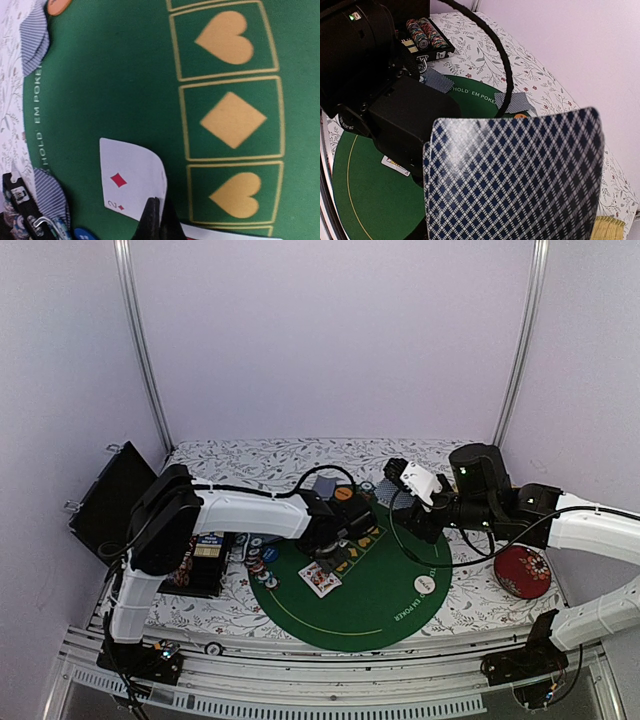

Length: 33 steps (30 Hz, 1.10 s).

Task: Distribute texas hold em gaming equipment
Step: Flop the poker card into the community card area.

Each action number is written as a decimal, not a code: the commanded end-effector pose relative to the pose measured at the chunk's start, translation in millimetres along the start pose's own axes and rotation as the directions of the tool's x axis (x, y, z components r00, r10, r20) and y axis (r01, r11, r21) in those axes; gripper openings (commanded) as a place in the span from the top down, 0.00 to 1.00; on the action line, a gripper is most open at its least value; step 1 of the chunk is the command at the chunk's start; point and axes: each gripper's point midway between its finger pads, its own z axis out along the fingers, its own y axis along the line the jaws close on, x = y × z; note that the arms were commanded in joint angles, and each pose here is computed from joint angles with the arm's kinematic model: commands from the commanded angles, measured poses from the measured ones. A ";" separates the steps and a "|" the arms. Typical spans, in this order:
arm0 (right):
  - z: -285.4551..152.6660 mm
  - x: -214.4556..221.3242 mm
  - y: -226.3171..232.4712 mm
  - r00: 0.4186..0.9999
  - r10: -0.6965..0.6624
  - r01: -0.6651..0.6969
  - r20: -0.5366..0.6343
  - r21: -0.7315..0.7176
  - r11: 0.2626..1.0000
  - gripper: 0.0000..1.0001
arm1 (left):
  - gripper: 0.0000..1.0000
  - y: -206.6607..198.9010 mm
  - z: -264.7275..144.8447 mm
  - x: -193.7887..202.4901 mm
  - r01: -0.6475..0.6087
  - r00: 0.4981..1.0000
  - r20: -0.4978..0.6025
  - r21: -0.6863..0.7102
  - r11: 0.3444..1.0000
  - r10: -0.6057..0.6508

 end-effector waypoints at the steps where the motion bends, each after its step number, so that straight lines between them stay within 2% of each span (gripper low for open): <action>1: -7.1 1.4 -8.1 1.000 0.012 -0.012 0.002 0.034 0.999 0.56 | 1.00 -30.8 -2.8 -0.9 -0.001 1.000 0.006 0.112 0.994 0.000; 16: -8.3 4.4 -13.9 1.000 0.020 -0.020 0.001 0.047 0.999 0.56 | 1.00 -61.1 -11.0 -16.1 -0.031 0.999 0.047 0.192 0.981 0.022; 25: -8.2 2.9 -14.7 1.000 0.018 -0.018 0.005 0.048 0.999 0.56 | 1.00 -64.0 -8.8 -0.9 -0.013 1.000 -0.025 0.201 0.980 0.019; 26: -8.2 2.8 -14.9 1.000 0.018 -0.018 0.005 0.048 0.999 0.56 | 0.99 -64.8 -9.2 0.0 -0.012 0.999 -0.029 0.206 0.978 0.018; 29: -8.0 2.6 -15.6 1.000 0.018 -0.018 0.006 0.050 0.999 0.55 | 0.82 -69.6 -14.4 -0.6 -0.009 0.999 -0.030 0.241 0.971 0.017; 33: -7.9 2.3 -16.0 1.000 0.020 -0.020 0.008 0.049 0.999 0.55 | 0.68 -73.6 -22.8 -6.5 -0.004 1.000 -0.016 0.283 0.959 0.009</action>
